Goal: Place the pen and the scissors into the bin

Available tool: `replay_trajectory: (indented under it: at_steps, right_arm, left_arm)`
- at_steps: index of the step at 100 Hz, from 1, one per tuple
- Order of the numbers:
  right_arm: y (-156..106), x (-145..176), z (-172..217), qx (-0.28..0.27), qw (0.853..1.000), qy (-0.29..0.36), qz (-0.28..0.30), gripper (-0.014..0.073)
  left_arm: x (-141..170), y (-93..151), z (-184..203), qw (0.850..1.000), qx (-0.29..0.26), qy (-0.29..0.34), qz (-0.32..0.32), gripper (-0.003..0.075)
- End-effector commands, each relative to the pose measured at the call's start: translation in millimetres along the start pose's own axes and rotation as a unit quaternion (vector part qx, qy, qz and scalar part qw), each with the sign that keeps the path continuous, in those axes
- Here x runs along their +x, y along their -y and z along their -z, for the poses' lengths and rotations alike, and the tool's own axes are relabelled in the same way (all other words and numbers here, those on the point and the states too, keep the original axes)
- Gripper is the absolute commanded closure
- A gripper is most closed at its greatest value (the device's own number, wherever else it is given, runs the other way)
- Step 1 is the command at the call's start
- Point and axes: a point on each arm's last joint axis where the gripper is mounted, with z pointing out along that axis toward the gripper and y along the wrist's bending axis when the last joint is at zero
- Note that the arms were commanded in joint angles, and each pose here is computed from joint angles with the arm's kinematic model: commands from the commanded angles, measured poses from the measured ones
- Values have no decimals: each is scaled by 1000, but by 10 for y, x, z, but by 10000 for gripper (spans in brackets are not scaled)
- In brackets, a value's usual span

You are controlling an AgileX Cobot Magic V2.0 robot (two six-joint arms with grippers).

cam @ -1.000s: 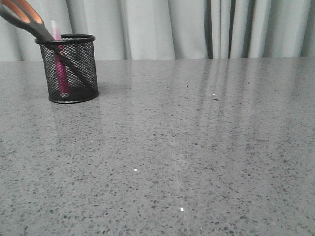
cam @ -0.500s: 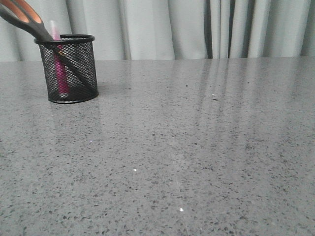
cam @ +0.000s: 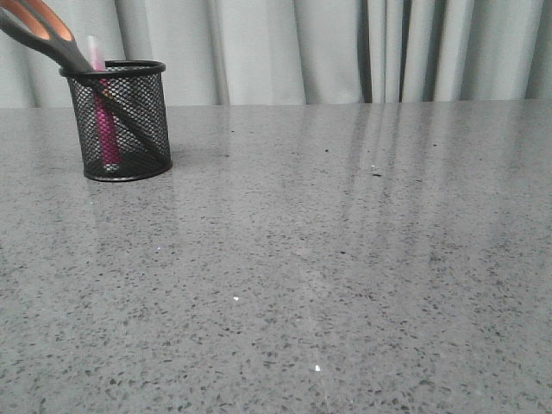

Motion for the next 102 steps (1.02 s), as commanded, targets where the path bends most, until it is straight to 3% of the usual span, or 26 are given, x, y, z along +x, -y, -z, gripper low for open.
replay_trajectory:
  at_steps: [1,15,36,102]
  right_arm:
    - [10,27,-21,34,997,72,-3,655]
    - [34,273,-19,77,996,36,-17,655]
    - [25,409,36,84,996,-11,-28,655]
    - [26,403,37,85,996,-8,-28,655]
  left_arm:
    - [83,0,-22,1000,-3,20,9,739]
    - [83,0,-22,1000,-3,20,9,739]
    - [83,0,-22,1000,-3,20,9,739]
    - [83,0,-22,1000,-3,20,9,739]
